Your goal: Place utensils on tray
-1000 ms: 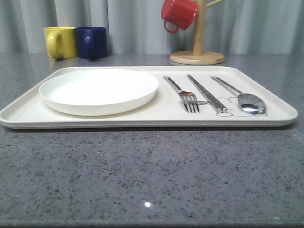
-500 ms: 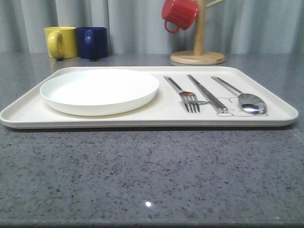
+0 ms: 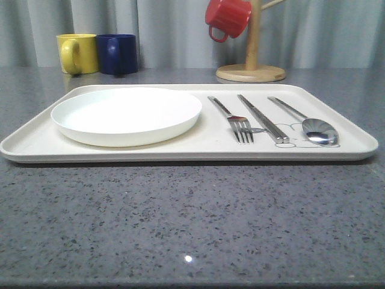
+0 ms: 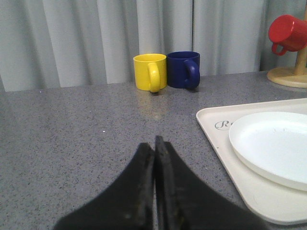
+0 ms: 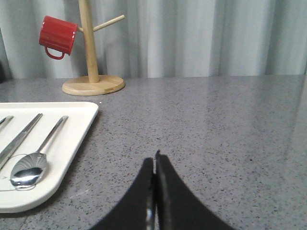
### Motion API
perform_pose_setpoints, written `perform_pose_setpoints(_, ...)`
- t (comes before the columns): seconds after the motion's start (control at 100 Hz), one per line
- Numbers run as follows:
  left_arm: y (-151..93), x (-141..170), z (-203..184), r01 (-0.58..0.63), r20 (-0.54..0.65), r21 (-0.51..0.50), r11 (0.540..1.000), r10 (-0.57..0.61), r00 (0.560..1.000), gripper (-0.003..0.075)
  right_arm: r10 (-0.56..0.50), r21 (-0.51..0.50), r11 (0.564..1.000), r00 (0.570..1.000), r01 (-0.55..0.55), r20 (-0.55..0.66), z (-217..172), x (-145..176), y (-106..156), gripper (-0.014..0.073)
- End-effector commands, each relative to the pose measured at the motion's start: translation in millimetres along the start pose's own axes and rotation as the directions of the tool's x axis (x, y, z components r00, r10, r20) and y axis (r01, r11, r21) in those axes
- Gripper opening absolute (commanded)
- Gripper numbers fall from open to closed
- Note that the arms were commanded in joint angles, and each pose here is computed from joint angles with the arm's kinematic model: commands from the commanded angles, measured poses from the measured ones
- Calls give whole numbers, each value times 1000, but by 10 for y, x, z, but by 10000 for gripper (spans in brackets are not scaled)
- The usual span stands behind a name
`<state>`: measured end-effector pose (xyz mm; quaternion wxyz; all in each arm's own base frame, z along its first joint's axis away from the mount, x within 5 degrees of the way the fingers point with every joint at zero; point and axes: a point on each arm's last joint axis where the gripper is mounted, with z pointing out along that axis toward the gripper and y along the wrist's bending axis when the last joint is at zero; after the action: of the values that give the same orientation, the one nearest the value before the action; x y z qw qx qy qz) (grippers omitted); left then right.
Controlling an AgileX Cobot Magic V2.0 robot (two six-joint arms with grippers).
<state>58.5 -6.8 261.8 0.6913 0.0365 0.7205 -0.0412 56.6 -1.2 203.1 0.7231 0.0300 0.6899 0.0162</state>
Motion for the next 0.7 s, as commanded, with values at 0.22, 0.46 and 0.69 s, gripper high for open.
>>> perform_pose_setpoints(0.22,15,305,-104,36,119,-10,999,-35,992,-19,0,-5,1000,995,0,99,-17,-76,5,-69)
perform_pose_setpoints(0.46,46,437,-60,47,115,-65,997,-40,993,-19,0,-5,1000,995,0,99,-17,-76,5,-69)
perform_pose_setpoints(0.69,52,558,-26,47,133,-74,996,-37,990,-19,0,-5,1000,995,0,99,-17,-76,5,-69)
